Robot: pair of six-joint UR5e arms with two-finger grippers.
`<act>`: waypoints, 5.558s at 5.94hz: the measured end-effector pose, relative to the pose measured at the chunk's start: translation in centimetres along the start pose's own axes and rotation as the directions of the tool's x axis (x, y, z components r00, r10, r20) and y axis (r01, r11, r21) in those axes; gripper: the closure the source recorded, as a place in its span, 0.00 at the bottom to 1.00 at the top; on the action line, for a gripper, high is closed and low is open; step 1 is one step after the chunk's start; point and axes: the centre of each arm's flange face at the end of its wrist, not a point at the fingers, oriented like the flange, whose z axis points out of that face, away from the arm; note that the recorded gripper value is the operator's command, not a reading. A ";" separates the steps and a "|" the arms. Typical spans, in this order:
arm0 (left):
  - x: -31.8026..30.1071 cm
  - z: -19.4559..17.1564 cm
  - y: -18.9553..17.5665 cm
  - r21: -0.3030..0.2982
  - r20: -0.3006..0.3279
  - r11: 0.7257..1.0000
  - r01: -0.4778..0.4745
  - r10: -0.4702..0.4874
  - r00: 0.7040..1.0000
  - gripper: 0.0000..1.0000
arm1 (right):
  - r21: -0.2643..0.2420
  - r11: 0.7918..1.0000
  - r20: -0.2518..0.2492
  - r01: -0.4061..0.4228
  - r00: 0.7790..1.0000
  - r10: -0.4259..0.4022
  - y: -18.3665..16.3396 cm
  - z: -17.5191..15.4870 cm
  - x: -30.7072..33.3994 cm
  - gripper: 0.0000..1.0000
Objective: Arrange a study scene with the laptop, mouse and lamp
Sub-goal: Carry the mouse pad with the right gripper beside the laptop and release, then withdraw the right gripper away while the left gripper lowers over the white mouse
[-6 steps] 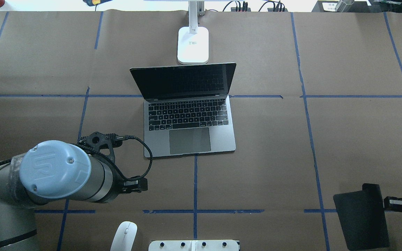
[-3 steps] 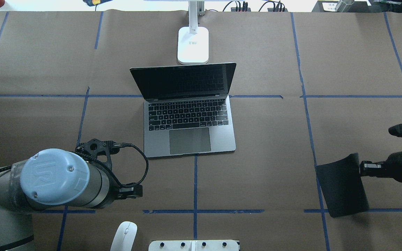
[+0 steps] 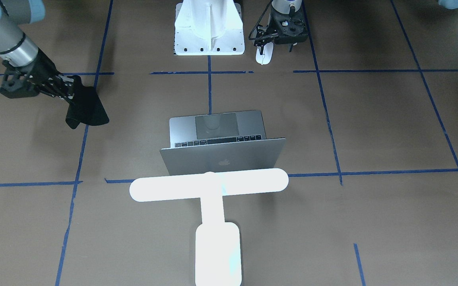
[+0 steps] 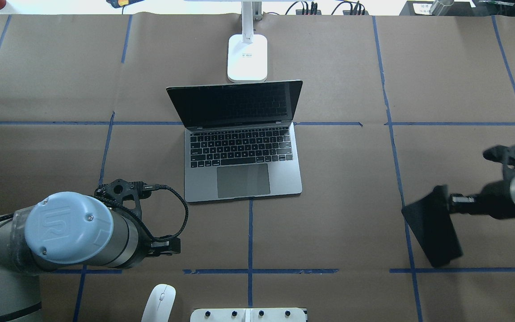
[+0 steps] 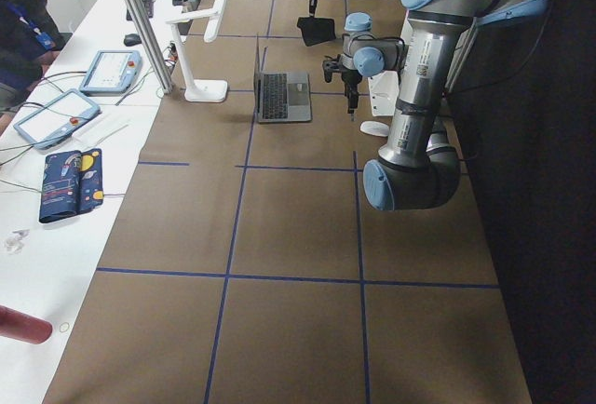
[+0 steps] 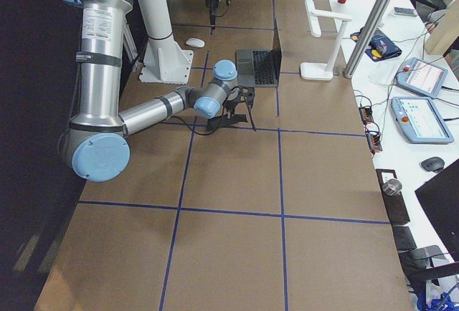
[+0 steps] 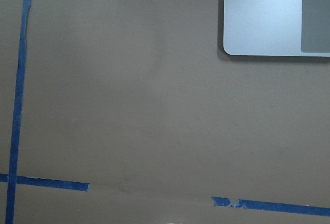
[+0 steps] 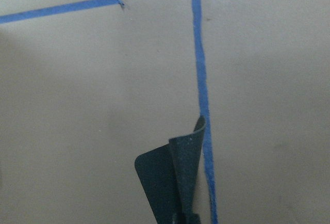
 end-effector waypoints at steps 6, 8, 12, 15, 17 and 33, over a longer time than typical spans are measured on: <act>-0.1 -0.1 0.1 -0.001 -0.002 1.000 -0.001 0.001 1.000 0.00 | -0.031 0.994 -0.050 0.101 0.994 -0.102 -7.7 3.8 -13.7 1.00; -0.1 -0.2 0.1 -0.001 -0.004 1.000 -0.002 0.002 1.000 0.00 | -0.046 0.994 -0.082 0.100 0.991 -0.103 -8.4 5.7 -12.8 1.00; -0.2 -0.1 0.0 0.001 0.001 1.000 -0.001 0.001 1.000 0.00 | -0.052 0.997 -0.104 0.061 0.992 -0.066 -10.4 7.1 -13.1 0.00; -0.9 1.8 1.4 -0.028 0.034 0.996 -0.080 0.080 0.996 0.00 | -0.066 0.998 -0.076 -0.003 0.997 -0.002 -13.4 4.3 -11.0 0.00; -0.8 4.5 4.8 -0.043 0.023 0.984 -0.171 0.172 0.985 0.00 | -0.069 0.996 -0.078 -0.065 0.995 0.060 -16.1 1.0 -8.5 0.00; 0.1 5.2 5.2 -0.019 -0.024 0.974 -0.227 0.226 0.974 0.99 | -0.093 0.986 -0.214 0.142 0.964 -0.159 -20.4 -8.5 2.0 0.00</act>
